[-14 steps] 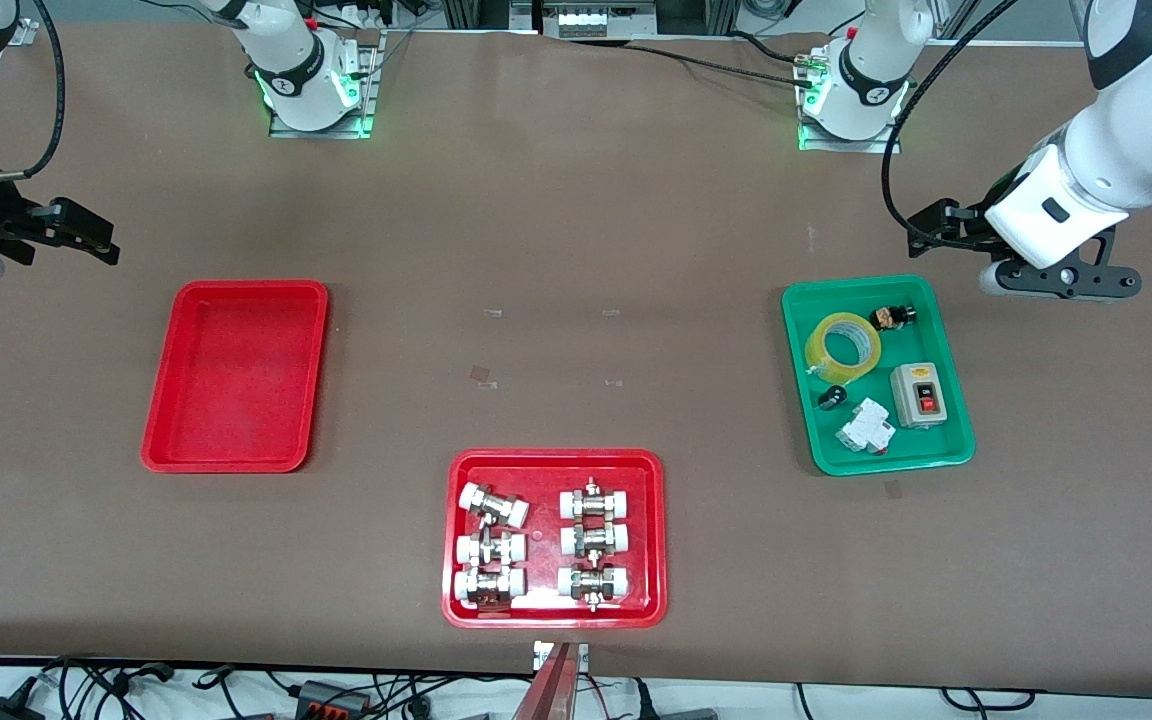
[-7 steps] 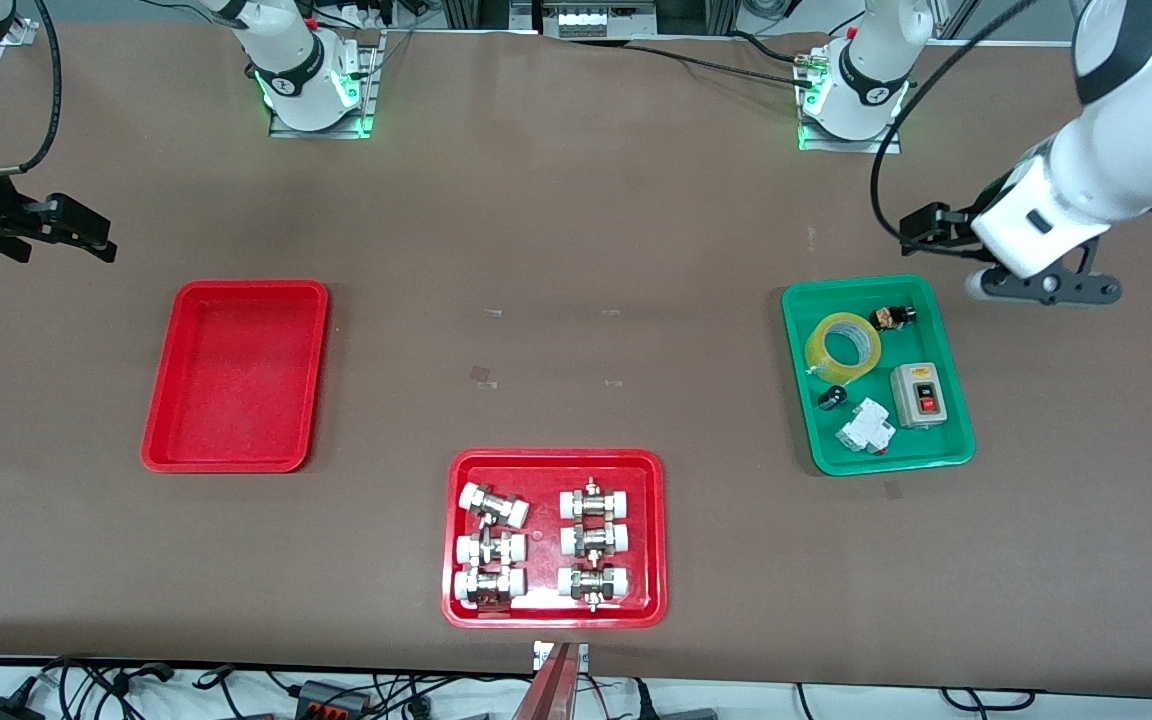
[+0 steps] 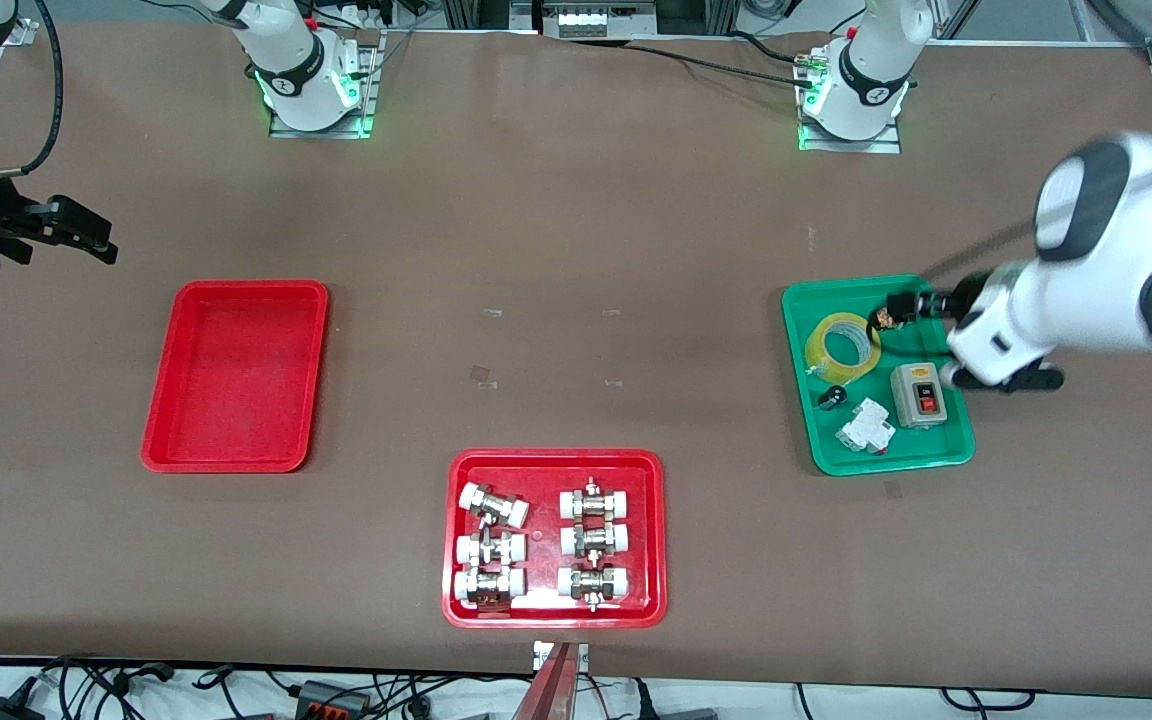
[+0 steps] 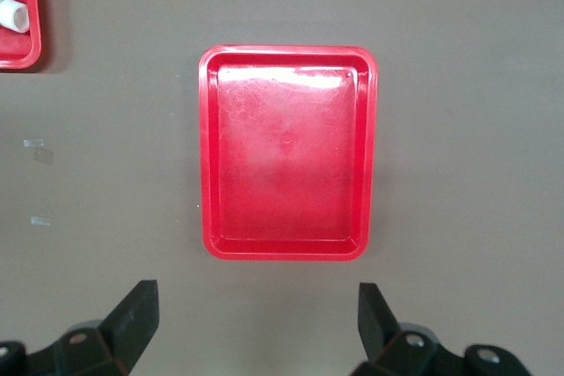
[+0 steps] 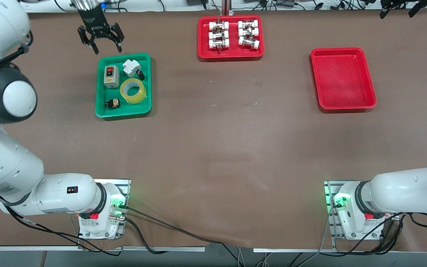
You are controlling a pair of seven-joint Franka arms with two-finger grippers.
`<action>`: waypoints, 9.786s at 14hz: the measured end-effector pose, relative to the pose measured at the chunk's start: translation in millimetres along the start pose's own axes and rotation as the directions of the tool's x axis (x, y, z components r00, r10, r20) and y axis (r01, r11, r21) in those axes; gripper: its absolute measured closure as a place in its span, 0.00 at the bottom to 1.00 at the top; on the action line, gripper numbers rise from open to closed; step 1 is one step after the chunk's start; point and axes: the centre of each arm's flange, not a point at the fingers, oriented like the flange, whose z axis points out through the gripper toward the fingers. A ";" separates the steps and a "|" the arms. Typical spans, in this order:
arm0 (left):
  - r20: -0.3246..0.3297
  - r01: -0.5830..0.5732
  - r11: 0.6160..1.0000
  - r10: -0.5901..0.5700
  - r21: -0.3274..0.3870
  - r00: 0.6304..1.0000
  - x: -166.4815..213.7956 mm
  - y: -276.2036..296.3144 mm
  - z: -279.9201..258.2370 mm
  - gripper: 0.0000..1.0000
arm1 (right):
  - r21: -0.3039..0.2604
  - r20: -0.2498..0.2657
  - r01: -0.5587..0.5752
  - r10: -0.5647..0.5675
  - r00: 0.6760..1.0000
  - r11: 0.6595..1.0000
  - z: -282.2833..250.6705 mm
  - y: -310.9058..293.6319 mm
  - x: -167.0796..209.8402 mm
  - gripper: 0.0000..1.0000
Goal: Left arm passes tape to right arm into tray
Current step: 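Reach the left gripper down to the yellow tape roll on the green tray, then close the left gripper on the rim of the yellow tape roll, then lift the tape with the left gripper while the right gripper reaches over, then hold the tape with the left gripper while the right gripper grasps it, then open the left gripper and withdraw it while the right gripper holds tape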
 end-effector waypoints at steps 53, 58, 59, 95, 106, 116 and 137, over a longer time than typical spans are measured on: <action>-0.303 -0.114 0.990 0.084 -0.083 0.949 -94.4 73.4 -65.7 0.79 | 0.012 0.019 0.004 -0.005 1.000 1.000 8.2 -4.1 3.1 0.00; -0.242 -0.261 0.933 0.201 -0.247 0.949 -58.3 178.6 -33.3 0.79 | 0.023 0.036 0.005 -0.006 0.999 1.000 18.0 -6.1 7.5 0.00; -0.219 -0.275 0.926 0.221 -0.259 0.950 -48.7 205.4 -20.0 0.79 | 0.044 0.046 0.001 -0.003 0.999 0.999 24.1 -7.8 10.1 0.00; -0.048 0.286 0.703 -0.415 -0.651 0.909 -4.3 485.0 122.2 0.79 | 0.775 -0.301 0.505 -0.482 0.823 0.380 280.7 -209.5 130.7 0.00; -0.046 0.287 0.705 -0.413 -0.649 0.910 -6.8 488.0 124.6 0.79 | 0.772 -0.319 0.518 -0.481 0.817 0.368 287.9 -219.1 131.7 0.39; -0.046 0.288 0.704 -0.414 -0.649 0.909 -5.9 487.7 125.0 0.79 | 0.774 -0.320 0.518 -0.480 0.817 0.366 287.3 -219.6 131.9 0.44; -0.224 0.216 0.965 -0.246 -0.149 0.943 -22.2 168.0 -128.3 0.00 | 0.757 -0.114 0.325 -0.374 0.920 0.567 294.6 -135.1 143.9 0.44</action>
